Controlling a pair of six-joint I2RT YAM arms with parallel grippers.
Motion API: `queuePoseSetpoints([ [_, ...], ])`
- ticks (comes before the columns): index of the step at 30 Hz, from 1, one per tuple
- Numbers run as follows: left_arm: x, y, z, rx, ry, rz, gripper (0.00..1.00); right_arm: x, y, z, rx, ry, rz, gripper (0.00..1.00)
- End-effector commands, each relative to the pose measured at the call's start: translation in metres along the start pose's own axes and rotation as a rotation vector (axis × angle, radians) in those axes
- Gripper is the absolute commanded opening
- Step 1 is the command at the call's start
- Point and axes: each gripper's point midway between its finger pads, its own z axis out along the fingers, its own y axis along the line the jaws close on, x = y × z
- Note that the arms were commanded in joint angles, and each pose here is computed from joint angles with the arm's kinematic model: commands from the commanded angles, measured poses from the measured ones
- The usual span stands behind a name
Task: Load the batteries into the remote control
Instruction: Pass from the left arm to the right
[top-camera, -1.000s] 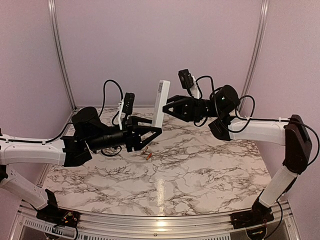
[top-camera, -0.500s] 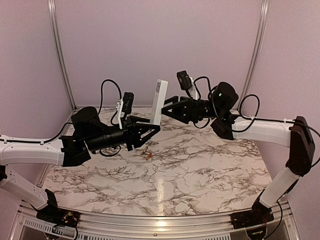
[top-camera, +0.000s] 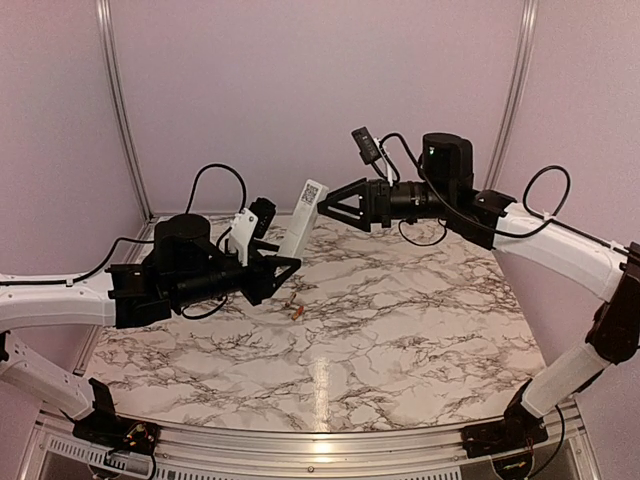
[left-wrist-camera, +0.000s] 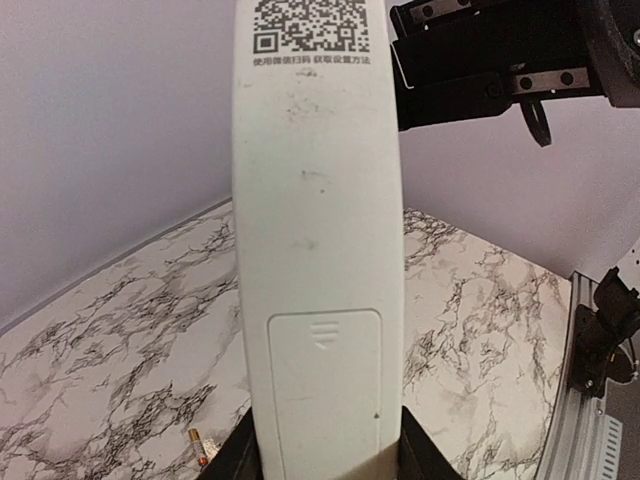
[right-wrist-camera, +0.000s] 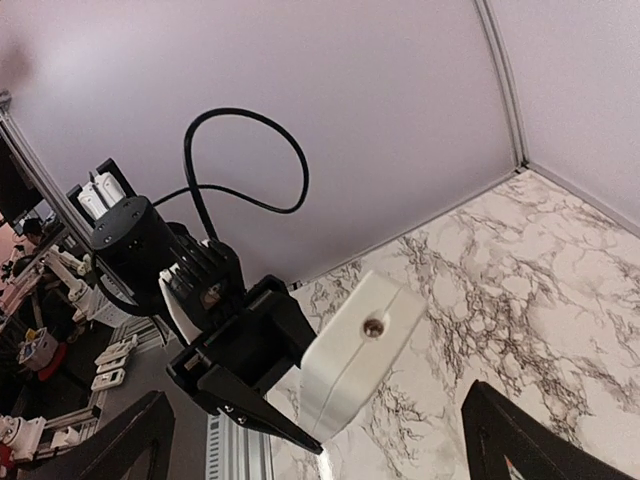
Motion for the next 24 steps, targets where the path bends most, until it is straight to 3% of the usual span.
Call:
queuePoseSetpoints([
  [1, 0.002, 0.015, -0.008, -0.132, 0.067, 0.142, 0.13, 0.026, -0.035, -0.004, 0.191, 0.131, 0.088, 0.99],
  [8, 0.013, 0.008, -0.004, -0.189, 0.139, 0.264, 0.14, 0.038, -0.034, 0.006, 0.126, 0.180, 0.177, 0.89],
  [24, 0.032, 0.000, 0.005, -0.232, 0.242, 0.423, 0.12, 0.063, -0.034, 0.006, 0.103, 0.253, 0.241, 0.39],
])
